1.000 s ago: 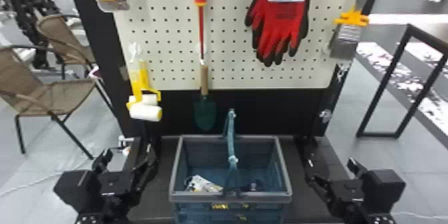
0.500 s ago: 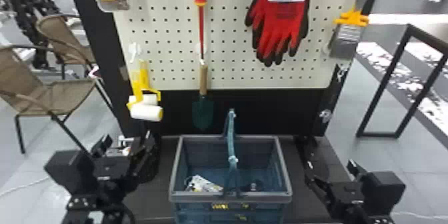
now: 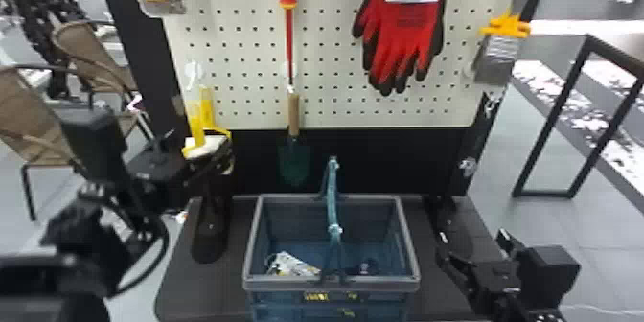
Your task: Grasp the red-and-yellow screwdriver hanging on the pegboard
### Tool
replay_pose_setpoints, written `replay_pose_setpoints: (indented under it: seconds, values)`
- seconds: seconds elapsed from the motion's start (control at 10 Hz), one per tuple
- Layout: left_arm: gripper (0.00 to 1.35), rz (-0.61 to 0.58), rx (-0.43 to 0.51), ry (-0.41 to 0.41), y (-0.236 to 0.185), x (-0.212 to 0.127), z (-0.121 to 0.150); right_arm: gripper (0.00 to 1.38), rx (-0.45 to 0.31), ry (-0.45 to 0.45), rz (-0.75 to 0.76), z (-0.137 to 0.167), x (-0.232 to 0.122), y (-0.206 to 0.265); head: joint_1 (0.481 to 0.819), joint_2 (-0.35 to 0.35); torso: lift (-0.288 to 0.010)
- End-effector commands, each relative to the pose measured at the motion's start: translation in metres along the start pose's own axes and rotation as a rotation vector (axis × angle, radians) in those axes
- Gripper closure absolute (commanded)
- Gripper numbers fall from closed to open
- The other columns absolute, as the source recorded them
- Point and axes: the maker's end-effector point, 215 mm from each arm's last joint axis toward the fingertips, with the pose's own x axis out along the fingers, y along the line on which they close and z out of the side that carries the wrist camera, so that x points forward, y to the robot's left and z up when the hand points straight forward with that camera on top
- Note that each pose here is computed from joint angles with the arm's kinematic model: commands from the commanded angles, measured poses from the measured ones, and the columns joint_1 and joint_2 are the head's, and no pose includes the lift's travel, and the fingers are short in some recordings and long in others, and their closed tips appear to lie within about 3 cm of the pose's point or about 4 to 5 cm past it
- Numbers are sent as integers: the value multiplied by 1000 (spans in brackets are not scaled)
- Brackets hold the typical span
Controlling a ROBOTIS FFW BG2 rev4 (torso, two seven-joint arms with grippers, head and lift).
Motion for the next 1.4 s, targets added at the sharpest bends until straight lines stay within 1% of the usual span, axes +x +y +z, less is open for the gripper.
replay_pose_setpoints:
  seconds: [0.0, 0.3, 0.5, 0.8, 0.9, 1.1, 1.3]
  values:
    - [262, -40, 31, 2, -2, 17, 28, 216, 0, -1, 7, 0, 2, 2, 549, 0, -100]
    - [262, -122, 41, -95, -12, 36, 101, 214, 3, 3, 19, -1, 3, 5, 549, 0, -100]
    - [262, -175, 85, -152, -27, 44, 145, 214, 2, 0, 29, 0, 5, 9, 549, 0, -100]
    - [259, -320, 24, -202, -72, 56, 179, 216, 5, -1, 43, 1, 7, 15, 549, 0, -100]
    - [259, -366, 28, -215, -89, 59, 191, 216, 5, -1, 47, 1, 7, 16, 549, 0, -100]
    - [257, -421, 35, -214, -109, 69, 202, 214, 6, -7, 52, 4, 9, 17, 549, 0, -100]
    - [257, -457, 46, -207, -118, 76, 206, 214, 8, -13, 65, 7, 11, 18, 549, 0, -100]
